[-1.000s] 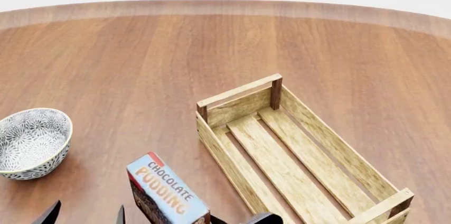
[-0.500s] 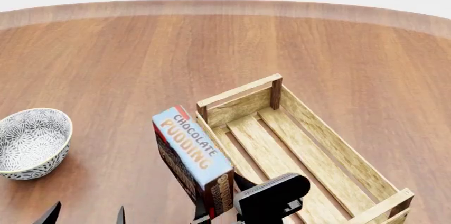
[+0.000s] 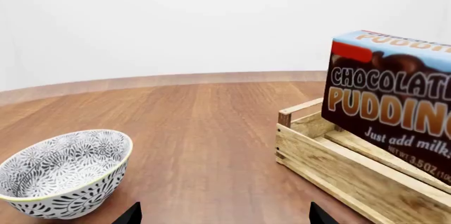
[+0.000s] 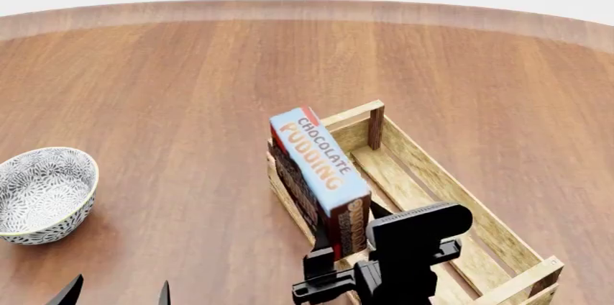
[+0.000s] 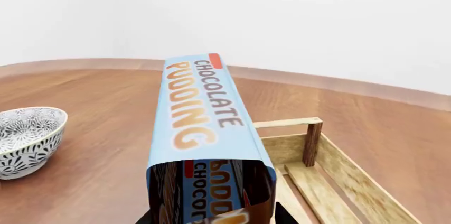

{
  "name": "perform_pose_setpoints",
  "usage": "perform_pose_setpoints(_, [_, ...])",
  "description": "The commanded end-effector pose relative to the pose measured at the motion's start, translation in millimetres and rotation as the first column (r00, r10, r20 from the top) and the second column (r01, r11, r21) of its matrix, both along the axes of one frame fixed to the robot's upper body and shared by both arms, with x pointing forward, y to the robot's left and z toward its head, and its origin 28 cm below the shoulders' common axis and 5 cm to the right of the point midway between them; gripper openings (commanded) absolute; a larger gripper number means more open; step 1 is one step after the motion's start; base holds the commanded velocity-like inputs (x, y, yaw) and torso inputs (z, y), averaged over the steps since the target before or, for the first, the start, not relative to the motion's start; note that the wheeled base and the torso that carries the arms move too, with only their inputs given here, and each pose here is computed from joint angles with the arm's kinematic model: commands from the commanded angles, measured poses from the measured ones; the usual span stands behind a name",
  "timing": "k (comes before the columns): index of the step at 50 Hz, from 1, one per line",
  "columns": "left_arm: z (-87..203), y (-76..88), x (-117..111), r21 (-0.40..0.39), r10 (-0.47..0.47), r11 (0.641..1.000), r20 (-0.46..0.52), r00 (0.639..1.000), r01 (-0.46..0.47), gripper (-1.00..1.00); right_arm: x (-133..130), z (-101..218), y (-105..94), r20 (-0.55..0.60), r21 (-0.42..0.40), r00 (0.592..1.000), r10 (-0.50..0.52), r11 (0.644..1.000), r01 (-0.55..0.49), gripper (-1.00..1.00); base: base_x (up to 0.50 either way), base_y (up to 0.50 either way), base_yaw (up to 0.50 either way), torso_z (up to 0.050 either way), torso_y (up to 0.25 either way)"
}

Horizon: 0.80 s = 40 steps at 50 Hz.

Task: Pick up the chocolate pudding and put it in the tray.

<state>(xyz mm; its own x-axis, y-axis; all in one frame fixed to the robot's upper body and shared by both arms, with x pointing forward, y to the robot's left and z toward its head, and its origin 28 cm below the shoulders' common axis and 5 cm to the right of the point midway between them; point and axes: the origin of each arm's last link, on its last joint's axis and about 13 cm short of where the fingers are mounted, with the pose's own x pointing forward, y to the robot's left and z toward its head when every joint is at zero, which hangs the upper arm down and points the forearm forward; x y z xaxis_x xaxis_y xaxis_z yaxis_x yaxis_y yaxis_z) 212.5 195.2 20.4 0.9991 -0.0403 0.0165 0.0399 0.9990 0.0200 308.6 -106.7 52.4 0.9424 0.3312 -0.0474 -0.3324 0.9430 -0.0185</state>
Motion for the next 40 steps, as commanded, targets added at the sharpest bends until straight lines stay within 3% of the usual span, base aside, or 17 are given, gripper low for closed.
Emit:
perform_pose_setpoints(1, [-1.5, 0.8, -0.5, -0.002, 0.002, 1.0, -0.003, 1.0, -0.002, 1.0, 11.4, -1.5, -15.5, 0.0, -0.03, 0.997, -0.08, 0.996, 0.08, -1.0, 0.0, 0.0, 0.0, 0.0, 0.0])
perform_pose_setpoints(40, [-3.9, 0.9, 0.9, -0.002, 0.004, 1.0, -0.008, 1.0, -0.004, 1.0, 32.2, -29.6, -43.7, -0.086, -0.078, 0.961, -0.262, 0.964, 0.255, -1.0, 0.0, 0.0, 0.0, 0.0, 0.0])
